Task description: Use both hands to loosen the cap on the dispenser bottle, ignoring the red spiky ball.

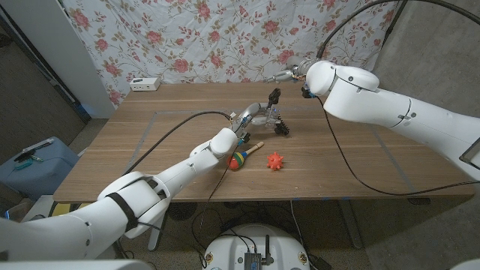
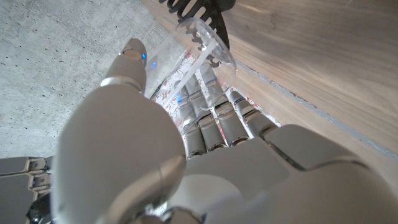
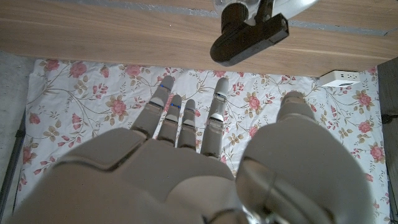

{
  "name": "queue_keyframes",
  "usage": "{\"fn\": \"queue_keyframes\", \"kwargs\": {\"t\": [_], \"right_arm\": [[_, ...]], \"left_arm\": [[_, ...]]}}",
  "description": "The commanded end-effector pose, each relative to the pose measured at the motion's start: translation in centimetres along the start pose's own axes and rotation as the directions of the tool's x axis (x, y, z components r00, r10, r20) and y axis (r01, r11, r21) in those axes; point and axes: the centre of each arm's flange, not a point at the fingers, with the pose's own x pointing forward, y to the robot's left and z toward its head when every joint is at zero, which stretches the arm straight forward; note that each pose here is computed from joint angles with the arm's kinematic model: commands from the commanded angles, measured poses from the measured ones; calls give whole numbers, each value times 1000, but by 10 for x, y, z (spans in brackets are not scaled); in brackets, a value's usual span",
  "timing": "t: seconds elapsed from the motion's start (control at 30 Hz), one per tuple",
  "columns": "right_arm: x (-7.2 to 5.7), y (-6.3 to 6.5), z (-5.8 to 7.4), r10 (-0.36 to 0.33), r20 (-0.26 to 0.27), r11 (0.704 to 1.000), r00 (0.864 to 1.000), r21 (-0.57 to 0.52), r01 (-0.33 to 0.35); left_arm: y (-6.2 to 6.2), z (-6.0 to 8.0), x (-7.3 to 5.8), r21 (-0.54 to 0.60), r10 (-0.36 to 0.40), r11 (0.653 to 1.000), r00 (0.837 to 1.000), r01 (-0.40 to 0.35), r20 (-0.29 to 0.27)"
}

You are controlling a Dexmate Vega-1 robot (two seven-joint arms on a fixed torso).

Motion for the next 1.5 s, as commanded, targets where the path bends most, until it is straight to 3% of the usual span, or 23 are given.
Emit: {"fn": "queue_keyframes", "kwargs": {"t": [0.03, 0.93, 1.5], "right_arm": [[-2, -1, 0, -25, -66, 999, 998, -39, 23], [1, 11, -7, 64, -100, 998, 993, 16, -62], [7, 18, -4, 94, -96, 995, 991, 33, -92]], "left_arm": [[1, 0, 1, 7, 13, 1000, 1000, -13, 2], [-2, 0, -2, 3, 16, 1000, 1000, -16, -7], [-4, 0, -2, -2, 14, 1000, 1000, -14, -7]]}}
